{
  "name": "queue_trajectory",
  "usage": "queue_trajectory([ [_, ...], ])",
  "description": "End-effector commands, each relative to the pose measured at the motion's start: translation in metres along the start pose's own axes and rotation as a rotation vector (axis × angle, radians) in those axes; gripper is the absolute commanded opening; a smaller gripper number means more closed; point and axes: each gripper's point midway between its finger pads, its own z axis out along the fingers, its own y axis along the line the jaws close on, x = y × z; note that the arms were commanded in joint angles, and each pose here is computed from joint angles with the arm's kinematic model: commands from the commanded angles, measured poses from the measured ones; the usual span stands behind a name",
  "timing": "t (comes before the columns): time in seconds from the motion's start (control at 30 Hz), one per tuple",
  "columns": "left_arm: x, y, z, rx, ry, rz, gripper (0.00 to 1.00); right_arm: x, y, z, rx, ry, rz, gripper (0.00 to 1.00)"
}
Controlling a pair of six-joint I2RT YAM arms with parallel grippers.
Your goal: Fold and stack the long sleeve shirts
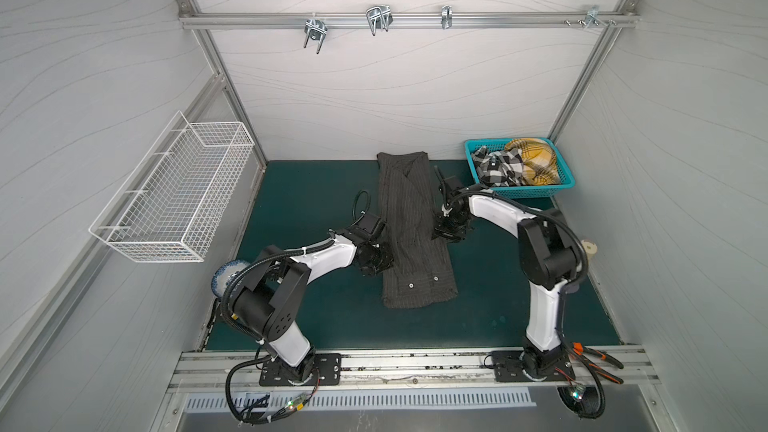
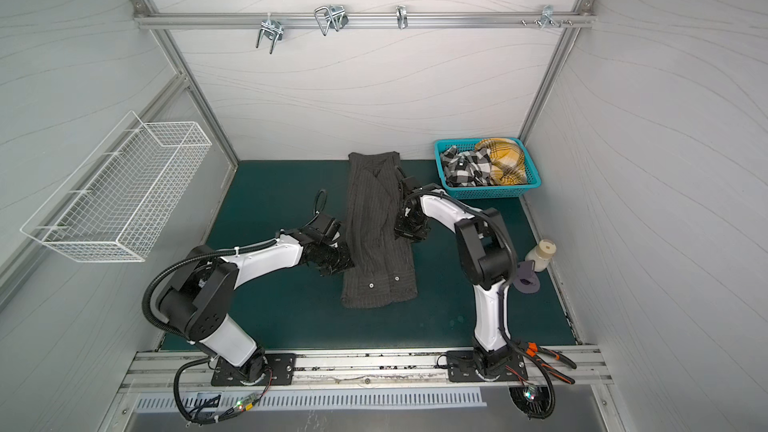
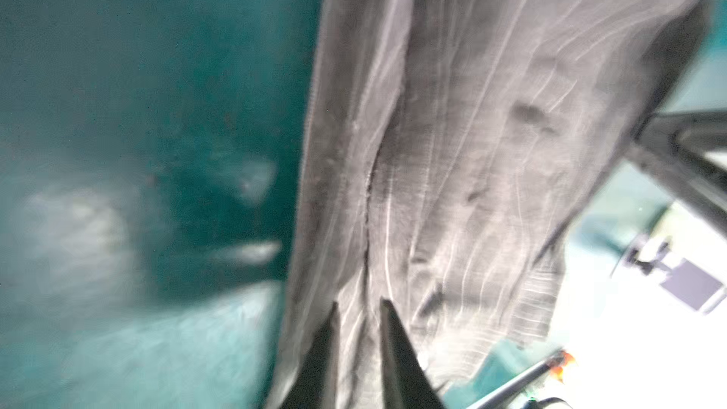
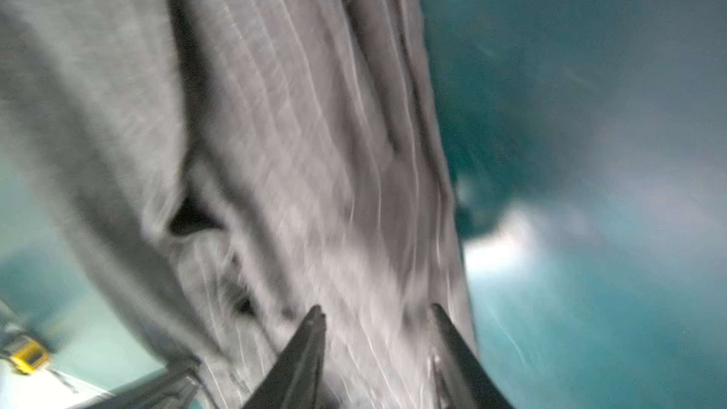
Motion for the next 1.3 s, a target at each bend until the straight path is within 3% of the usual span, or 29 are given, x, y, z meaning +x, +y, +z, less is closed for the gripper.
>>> queue_trajectory([
  [0.0,-0.009,-0.03,-0.051,0.07,-0.062,0.079,0.34,0.054,0.007,-0.035,-0.002,0.014,-0.077,0.51],
  [0.13,0.03,-0.047,-0.055,0.223,0.102,0.127,0.34,0.098,0.014,-0.033,-0.067,0.048,-0.076,0.51],
  [0.3,0.057,-0.043,-0.03,0.298,0.21,0.062,0.37,0.126,0.013,-0.01,-0.107,0.096,-0.035,0.46],
  [0.47,0.058,-0.022,-0.006,0.196,0.228,0.034,0.37,0.138,0.018,0.015,-0.106,0.153,-0.07,0.42],
  [1.0,0.065,-0.007,0.034,0.158,0.274,-0.07,0.39,0.14,0.017,0.031,-0.052,0.154,-0.071,0.35],
  [1.27,0.071,-0.011,0.037,0.154,0.276,-0.063,0.28,0.14,0.017,0.03,-0.053,0.151,-0.061,0.31],
])
